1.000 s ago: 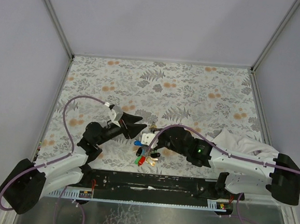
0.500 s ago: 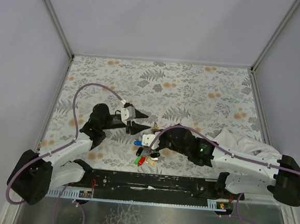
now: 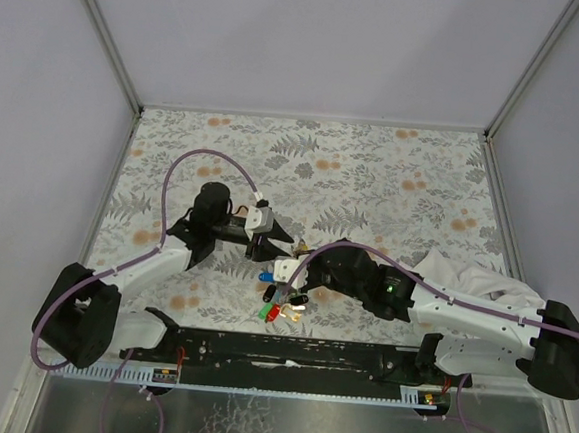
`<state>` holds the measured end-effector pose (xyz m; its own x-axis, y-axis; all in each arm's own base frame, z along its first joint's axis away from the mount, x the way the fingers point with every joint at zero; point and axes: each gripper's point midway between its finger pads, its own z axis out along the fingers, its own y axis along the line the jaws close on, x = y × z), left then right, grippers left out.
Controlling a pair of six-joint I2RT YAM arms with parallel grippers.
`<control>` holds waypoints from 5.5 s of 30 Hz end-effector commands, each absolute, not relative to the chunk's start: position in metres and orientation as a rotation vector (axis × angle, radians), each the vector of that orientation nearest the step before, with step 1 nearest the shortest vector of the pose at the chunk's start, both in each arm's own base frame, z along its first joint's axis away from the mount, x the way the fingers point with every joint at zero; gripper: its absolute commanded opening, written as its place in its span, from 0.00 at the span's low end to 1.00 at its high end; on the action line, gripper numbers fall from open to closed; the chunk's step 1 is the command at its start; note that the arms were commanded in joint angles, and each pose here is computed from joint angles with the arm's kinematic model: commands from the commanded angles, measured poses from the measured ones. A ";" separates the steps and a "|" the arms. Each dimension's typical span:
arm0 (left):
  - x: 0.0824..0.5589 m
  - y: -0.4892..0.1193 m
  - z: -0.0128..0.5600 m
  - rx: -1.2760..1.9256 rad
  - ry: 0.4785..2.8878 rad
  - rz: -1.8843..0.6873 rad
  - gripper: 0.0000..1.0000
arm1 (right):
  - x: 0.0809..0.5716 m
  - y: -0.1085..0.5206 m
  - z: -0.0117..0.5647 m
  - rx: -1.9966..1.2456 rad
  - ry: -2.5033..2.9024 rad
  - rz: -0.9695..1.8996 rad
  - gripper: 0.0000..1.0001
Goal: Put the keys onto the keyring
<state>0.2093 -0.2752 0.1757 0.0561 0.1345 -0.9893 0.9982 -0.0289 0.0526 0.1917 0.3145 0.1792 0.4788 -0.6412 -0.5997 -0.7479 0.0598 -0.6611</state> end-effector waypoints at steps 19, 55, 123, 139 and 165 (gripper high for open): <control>0.202 -0.275 0.182 1.391 1.231 -1.187 0.00 | 0.194 0.319 0.217 -1.541 1.177 0.133 0.00; 0.244 -0.247 0.222 0.149 1.432 -1.120 0.00 | 0.190 0.329 0.173 -1.523 1.233 0.187 0.00; 0.238 -0.149 0.207 -0.209 1.626 -0.764 0.96 | 0.248 0.225 0.075 -0.655 2.188 0.408 0.29; 0.224 -0.092 0.256 -0.509 1.688 -0.602 1.00 | 0.235 0.117 0.226 -0.251 1.785 0.190 0.99; 0.186 -0.042 0.317 -0.350 1.451 -0.503 1.00 | 0.187 0.052 0.304 -0.104 1.537 0.217 0.99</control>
